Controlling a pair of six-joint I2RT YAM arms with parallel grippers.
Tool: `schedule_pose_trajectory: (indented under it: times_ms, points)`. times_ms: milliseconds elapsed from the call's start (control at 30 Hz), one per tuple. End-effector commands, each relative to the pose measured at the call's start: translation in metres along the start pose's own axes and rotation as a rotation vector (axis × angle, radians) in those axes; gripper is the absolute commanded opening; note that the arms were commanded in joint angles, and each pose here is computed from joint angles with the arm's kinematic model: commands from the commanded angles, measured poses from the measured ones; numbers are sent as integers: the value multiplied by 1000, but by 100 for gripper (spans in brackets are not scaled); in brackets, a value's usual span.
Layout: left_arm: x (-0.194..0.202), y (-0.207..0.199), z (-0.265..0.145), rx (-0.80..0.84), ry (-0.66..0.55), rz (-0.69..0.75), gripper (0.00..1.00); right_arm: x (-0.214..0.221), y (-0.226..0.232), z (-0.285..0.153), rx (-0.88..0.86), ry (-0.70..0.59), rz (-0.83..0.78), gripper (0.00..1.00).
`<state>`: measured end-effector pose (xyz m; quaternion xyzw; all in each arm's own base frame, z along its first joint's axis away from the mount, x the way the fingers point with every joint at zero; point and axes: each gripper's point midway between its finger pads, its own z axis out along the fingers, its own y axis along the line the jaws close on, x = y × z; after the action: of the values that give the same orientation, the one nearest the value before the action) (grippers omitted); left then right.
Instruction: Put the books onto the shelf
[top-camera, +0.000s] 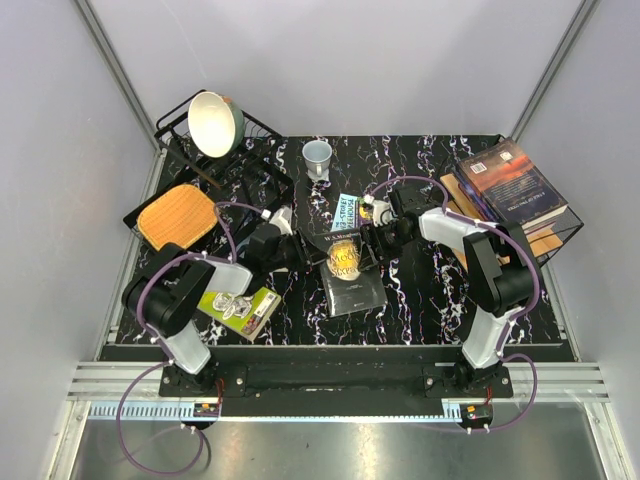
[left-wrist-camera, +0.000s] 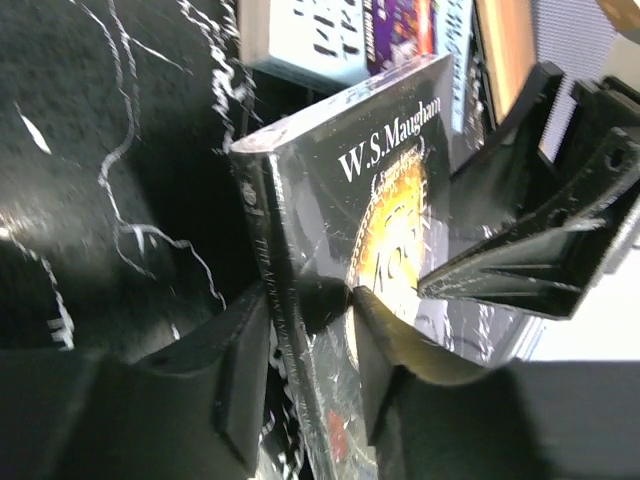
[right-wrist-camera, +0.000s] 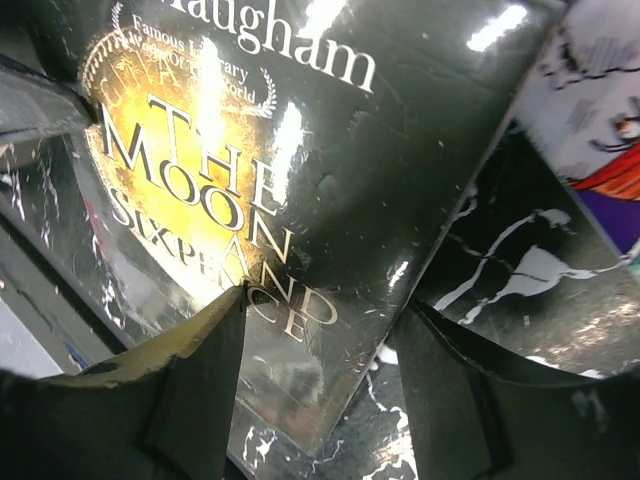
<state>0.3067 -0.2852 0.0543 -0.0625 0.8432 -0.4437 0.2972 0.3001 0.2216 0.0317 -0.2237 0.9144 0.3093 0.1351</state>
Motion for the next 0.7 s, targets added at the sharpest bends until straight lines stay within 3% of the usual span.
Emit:
schedule_pose_trajectory:
  times_ms: [0, 400, 567, 667]
  points:
    - [-20, -123, -34, 444, -56, 163, 36, -15, 55, -1, -167, -29, -246, 64]
    - [-8, -151, -61, 546, -17, 206, 54, -16, 77, -3, -252, -13, -351, 65]
    - [-4, -159, -71, 565, 5, 225, 46, -19, 84, -9, -291, -16, -392, 66]
    - [-2, -159, -74, 555, 19, 228, 32, -23, 89, -14, -306, -27, -438, 67]
